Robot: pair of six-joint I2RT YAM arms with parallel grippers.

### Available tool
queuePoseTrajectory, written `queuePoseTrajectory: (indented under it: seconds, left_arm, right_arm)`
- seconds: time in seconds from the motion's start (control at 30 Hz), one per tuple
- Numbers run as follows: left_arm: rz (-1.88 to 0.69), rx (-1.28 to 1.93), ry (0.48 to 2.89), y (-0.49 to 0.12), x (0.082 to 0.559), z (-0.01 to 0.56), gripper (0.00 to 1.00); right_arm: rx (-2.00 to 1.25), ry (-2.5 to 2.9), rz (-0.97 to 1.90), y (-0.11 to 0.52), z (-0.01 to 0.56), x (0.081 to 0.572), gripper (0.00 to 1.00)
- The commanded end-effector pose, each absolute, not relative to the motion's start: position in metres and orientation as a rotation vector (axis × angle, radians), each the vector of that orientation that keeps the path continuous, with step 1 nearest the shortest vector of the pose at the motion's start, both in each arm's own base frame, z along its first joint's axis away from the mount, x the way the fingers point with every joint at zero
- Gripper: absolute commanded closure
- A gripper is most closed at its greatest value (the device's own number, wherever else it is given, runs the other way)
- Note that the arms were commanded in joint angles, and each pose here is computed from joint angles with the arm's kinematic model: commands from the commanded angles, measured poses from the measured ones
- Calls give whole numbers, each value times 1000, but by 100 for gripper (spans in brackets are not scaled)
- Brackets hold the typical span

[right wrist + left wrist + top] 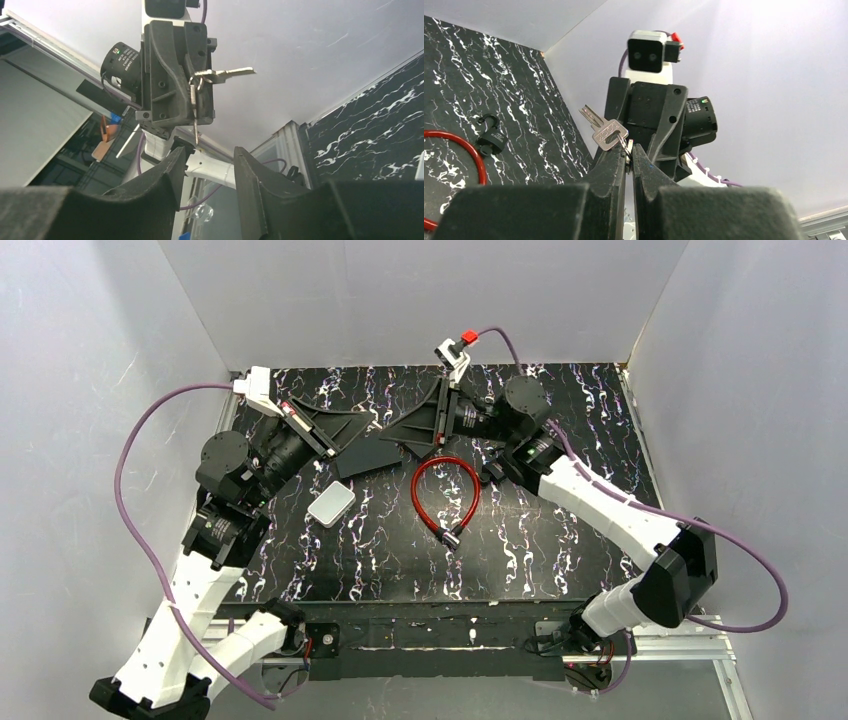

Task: Unlock with the key

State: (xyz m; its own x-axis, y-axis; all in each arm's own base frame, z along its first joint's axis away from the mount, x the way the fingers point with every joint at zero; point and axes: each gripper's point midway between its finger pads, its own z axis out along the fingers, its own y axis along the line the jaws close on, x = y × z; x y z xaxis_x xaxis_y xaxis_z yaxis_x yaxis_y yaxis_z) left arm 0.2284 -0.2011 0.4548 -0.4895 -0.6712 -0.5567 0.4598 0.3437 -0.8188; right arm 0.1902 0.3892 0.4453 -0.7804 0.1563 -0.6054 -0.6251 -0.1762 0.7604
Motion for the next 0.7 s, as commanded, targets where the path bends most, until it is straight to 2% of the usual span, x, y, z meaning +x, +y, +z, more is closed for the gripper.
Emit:
queuePoseTrajectory:
  seconds: [0.0,0.1,0.43,0.67]
  left_arm:
    - [-1398,-182,1477,-197,225,476,100]
    - [-1395,-183,1480,-197,225,473,100]
    - [-1365,-186,1475,-193,225,468,100]
    - [-1366,-182,1483,-195,227,464,100]
  right_arm:
    - [-627,1432,2056,387,484,172,53]
    - [-624,1431,2072,389,484,171,57]
    - [-587,1352,2130,390,499,172,60]
    - [-558,1407,2126,398,489,180,74]
